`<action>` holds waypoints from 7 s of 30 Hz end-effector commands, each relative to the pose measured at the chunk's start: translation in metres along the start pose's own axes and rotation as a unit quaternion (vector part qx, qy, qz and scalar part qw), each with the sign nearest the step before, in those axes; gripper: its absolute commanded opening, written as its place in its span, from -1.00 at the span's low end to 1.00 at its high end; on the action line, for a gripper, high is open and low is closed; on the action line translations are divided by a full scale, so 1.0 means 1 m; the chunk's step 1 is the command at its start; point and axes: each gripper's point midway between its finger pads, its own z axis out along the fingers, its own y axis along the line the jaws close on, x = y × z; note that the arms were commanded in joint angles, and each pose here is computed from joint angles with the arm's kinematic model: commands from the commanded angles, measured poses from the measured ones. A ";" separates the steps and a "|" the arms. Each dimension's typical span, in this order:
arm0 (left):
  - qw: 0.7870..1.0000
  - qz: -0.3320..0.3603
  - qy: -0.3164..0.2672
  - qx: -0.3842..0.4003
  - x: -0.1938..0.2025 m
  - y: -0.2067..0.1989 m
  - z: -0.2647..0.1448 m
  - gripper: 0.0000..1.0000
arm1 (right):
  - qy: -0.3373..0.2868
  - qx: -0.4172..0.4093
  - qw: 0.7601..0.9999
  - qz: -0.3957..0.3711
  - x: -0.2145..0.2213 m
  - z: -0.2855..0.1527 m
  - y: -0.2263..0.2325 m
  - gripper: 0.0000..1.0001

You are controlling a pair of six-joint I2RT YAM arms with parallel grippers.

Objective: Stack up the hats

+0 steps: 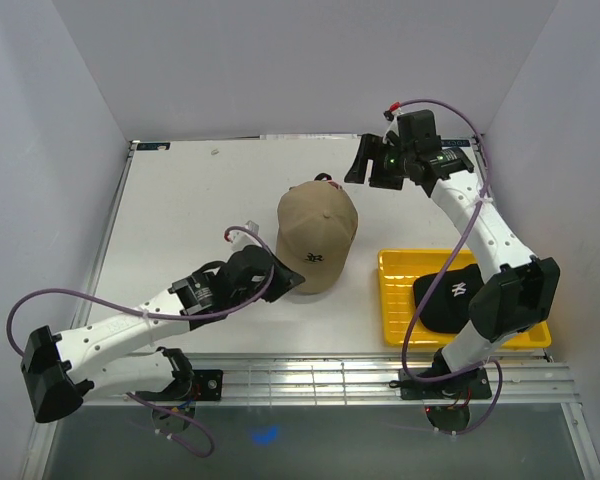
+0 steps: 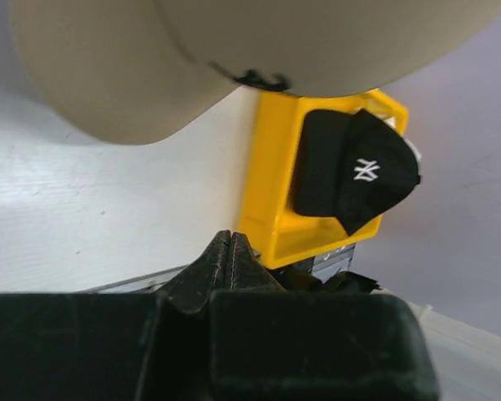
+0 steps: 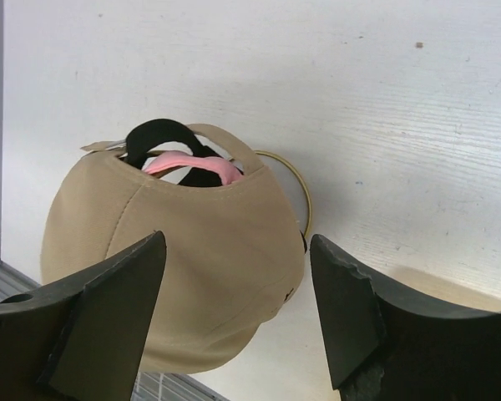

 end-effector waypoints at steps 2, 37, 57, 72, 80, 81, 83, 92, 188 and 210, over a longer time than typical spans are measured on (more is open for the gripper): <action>0.996 0.037 -0.076 -0.013 -0.042 -0.027 -0.011 -0.88 | -0.033 -0.043 0.998 -0.037 -0.013 -0.021 0.030 0.52; 0.986 -0.032 -0.130 -0.097 -0.104 0.024 0.056 -1.00 | 0.045 -0.019 0.997 -0.061 0.054 0.037 0.017 0.55; 0.985 -0.030 -0.080 -0.147 -0.088 0.054 0.105 -1.00 | 0.067 -0.014 0.996 -0.060 0.079 0.038 0.009 0.55; 0.986 -0.004 -0.087 -0.144 -0.107 0.041 0.080 -0.91 | 0.033 0.021 0.998 -0.049 0.050 0.018 0.012 0.57; 0.988 0.028 -0.103 -0.111 -0.126 0.012 0.047 -0.48 | 0.004 0.029 0.999 -0.044 0.029 -0.003 0.017 0.61; 0.988 0.030 -0.105 -0.109 -0.127 0.010 0.044 -0.38 | 0.003 0.030 0.999 -0.042 0.027 -0.004 0.017 0.61; 0.988 0.035 -0.110 -0.100 -0.130 0.003 0.035 -0.31 | 0.002 0.032 0.999 -0.041 0.025 -0.007 0.017 0.61; 0.989 0.080 -0.123 -0.031 -0.143 -0.042 -0.001 0.03 | -0.045 0.025 0.998 -0.033 -0.005 -0.048 0.025 0.64; 0.983 0.091 0.152 0.056 0.200 -0.117 0.242 0.06 | -0.169 -0.088 0.982 -0.003 0.045 -0.253 0.052 0.79; 0.973 0.076 0.151 0.155 0.190 -0.163 0.214 -1.00 | -0.171 -0.083 0.982 -0.002 0.043 -0.254 0.050 0.79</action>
